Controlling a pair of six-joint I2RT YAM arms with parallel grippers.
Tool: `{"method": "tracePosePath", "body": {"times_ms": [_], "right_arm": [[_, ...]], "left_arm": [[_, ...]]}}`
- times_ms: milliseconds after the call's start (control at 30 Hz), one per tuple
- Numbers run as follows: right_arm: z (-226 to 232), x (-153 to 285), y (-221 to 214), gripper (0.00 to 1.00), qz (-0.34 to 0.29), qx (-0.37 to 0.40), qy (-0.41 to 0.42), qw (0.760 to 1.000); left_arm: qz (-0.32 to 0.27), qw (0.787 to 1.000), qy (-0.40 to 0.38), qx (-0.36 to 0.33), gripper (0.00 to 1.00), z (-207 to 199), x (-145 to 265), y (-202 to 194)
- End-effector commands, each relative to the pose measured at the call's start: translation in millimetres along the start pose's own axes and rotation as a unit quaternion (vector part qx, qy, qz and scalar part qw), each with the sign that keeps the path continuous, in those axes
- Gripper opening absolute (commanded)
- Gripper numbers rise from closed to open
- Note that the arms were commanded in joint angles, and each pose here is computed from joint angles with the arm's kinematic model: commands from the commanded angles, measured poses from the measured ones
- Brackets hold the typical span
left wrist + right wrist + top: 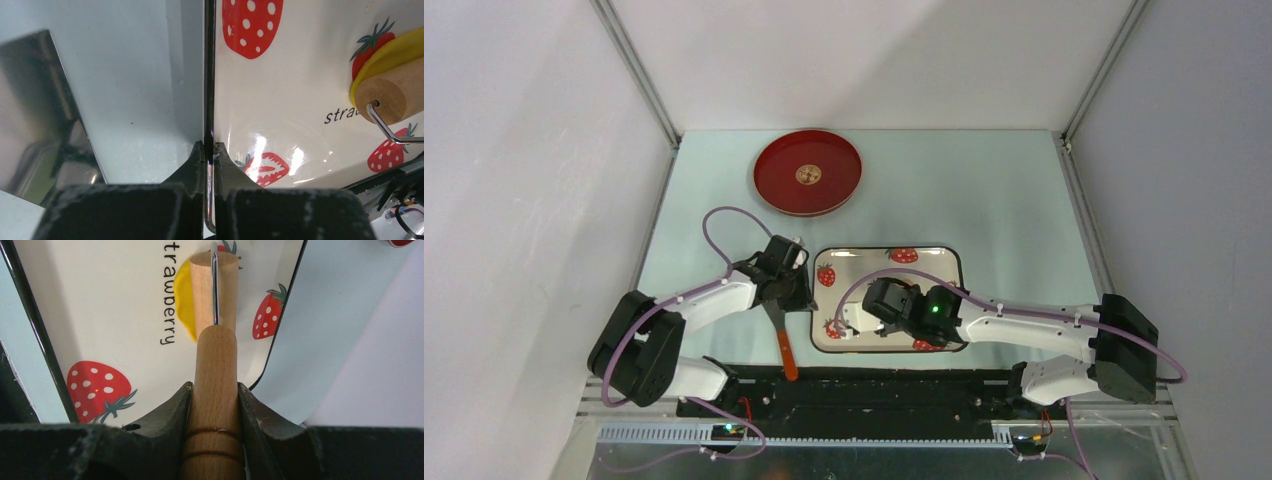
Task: Roll out the dumpling wrappers from the dough
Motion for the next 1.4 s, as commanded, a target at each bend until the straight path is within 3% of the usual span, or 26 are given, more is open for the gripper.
{"method": "tracePosePath", "body": {"times_ms": [0,600,1367], "right_arm": [[98,-7,-41,0.0,0.061,0.012,0.223,0.973],[95,-28,-54,0.0,0.081,-0.011,0.248,0.965],[111,3,-57,0.0,0.059,-0.033,0.246,0.967]], "left_arm": [[0.053,0.994,0.098,-0.016,0.0,48,-3,-34],[0.053,0.994,0.099,-0.015,0.0,48,-3,-34],[0.051,0.994,0.099,-0.013,0.0,48,-3,-34]]}}
Point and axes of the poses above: each gripper's point midway between its finger pads, its own x axis back along the fingers, its own z axis along the line the jaws close on, y = z × x, the point moved 1 cm from there along x, back along the fingers, and after that the axes turned 13 degrees about -x, right-handed, at the moved point
